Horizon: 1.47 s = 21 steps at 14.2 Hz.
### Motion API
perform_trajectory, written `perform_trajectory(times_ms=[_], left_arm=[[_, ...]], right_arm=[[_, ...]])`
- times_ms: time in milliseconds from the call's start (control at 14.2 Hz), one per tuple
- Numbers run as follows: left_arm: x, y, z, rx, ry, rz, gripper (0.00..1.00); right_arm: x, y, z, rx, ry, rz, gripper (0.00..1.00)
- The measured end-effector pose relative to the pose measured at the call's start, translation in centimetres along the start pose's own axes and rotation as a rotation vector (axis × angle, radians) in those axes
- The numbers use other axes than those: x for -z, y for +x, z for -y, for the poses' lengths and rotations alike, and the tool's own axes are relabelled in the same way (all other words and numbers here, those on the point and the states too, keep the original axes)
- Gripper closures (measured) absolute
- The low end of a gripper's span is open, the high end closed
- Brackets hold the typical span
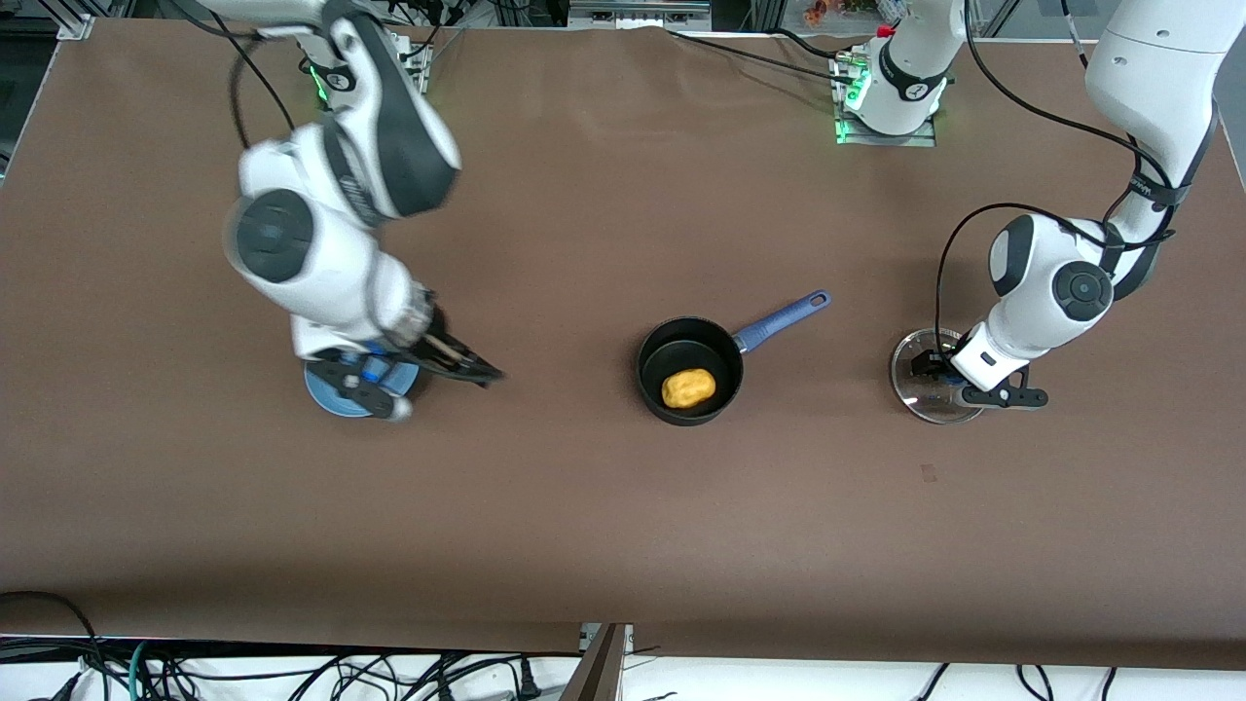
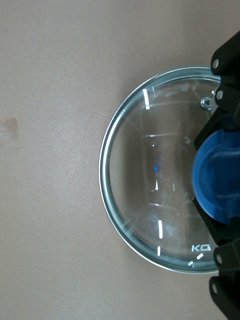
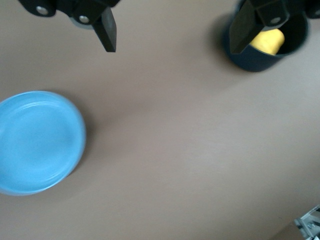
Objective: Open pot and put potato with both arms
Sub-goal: 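Release the potato and withdraw the right gripper toward its base, then lower the glass lid onto the table and open the left gripper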
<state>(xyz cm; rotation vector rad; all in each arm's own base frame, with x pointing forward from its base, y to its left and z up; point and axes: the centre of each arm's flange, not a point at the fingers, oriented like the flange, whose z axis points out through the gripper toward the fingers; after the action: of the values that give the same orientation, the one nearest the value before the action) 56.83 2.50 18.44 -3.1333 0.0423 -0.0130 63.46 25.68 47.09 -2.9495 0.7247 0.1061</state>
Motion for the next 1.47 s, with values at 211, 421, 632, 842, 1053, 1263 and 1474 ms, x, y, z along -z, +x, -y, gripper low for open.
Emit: perform_trajectory(times_ms=[211, 421, 632, 842, 1053, 1263, 1474], left_arm=[[0.2, 0.2, 0.1, 0.011, 0.003, -0.008, 0.35], [0.7, 0.5, 0.2, 0.015, 0.006, -0.019, 0.22], [1.8, 1.0, 0.3, 0.021, 0.012, -0.037, 0.2], [4.6, 1.6, 0.2, 0.027, 0.034, -0.037, 0.2], [9.4, 2.9, -1.3, 0.017, 0.066, -0.017, 0.21], [15.4, 4.0, -3.4, 0.01, 0.1, 0.013, 0.21], [22.9, 5.5, -4.2, 0.057, 0.086, 0.057, 0.22]], right_arm=[[5.0, 2.0, -9.1, 0.105, -0.013, 0.055, 0.0], [10.3, 3.3, -17.8, 0.199, -0.022, 0.082, 0.0], [13.9, 3.1, -22.7, 0.295, -0.036, 0.079, 0.0], [16.1, 1.8, -24.3, 0.345, -0.078, 0.057, 0.0], [15.8, 1.2, -24.3, 0.362, -0.112, 0.048, 0.0], [15.2, 1.3, -24.0, 0.372, -0.117, 0.047, 0.0], [15.3, 1.2, -23.6, 0.379, -0.114, 0.038, 0.0]])
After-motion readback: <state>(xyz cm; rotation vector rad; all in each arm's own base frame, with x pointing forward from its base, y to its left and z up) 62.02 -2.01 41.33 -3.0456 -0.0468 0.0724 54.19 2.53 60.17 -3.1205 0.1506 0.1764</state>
